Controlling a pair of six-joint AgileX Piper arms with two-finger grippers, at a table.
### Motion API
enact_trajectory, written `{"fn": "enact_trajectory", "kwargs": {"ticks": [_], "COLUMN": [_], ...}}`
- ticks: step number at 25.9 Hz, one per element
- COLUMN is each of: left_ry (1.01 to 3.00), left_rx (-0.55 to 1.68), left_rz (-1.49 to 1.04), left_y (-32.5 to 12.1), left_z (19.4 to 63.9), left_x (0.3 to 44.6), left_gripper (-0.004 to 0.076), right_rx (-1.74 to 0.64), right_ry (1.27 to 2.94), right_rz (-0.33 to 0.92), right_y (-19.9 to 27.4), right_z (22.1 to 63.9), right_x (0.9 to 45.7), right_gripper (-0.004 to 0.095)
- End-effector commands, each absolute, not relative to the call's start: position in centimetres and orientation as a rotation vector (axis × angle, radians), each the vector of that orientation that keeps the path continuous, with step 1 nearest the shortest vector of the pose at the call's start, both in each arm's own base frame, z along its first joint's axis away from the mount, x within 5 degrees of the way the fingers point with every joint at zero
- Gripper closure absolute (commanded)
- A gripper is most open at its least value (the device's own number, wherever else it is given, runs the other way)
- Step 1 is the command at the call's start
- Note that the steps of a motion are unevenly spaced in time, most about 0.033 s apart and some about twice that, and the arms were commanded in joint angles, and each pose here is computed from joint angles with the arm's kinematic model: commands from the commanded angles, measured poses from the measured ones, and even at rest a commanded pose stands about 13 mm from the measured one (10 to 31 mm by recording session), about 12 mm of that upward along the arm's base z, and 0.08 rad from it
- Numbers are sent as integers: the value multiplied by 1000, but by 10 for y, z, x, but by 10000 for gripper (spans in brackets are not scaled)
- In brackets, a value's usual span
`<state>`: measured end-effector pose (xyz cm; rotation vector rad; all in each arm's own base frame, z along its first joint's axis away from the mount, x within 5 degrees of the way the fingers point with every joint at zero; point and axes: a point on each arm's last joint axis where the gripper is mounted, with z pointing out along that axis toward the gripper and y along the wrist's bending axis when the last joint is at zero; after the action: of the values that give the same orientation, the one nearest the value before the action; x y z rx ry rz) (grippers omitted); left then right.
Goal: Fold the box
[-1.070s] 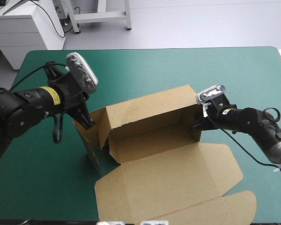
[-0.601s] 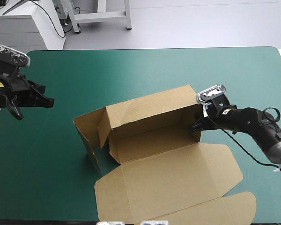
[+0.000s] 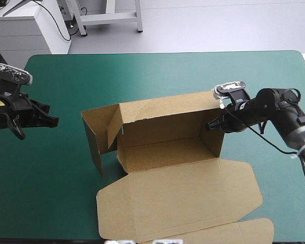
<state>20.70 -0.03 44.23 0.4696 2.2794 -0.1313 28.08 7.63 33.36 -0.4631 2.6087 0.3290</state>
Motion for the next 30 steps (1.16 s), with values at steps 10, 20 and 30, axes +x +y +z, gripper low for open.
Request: {"fn": "enact_trajectory", "kwargs": {"ticks": [10, 20, 30], "left_ry": [2160, 2153, 2151], "left_rx": [435, 432, 431], "left_rz": [-133, -132, -134], "left_y": [-3, -3, -3], "left_z": [459, 460, 460], "left_x": [204, 204, 204], "left_gripper": [717, 717, 717], "right_rx": [-443, -443, -499], "right_ry": [2769, 2795, 2795], "right_rz": [348, 351, 355], "right_y": [94, 104, 106], "right_z": [307, 292, 284], "right_x": [366, 414, 420], "right_gripper": [922, 922, 672]}}
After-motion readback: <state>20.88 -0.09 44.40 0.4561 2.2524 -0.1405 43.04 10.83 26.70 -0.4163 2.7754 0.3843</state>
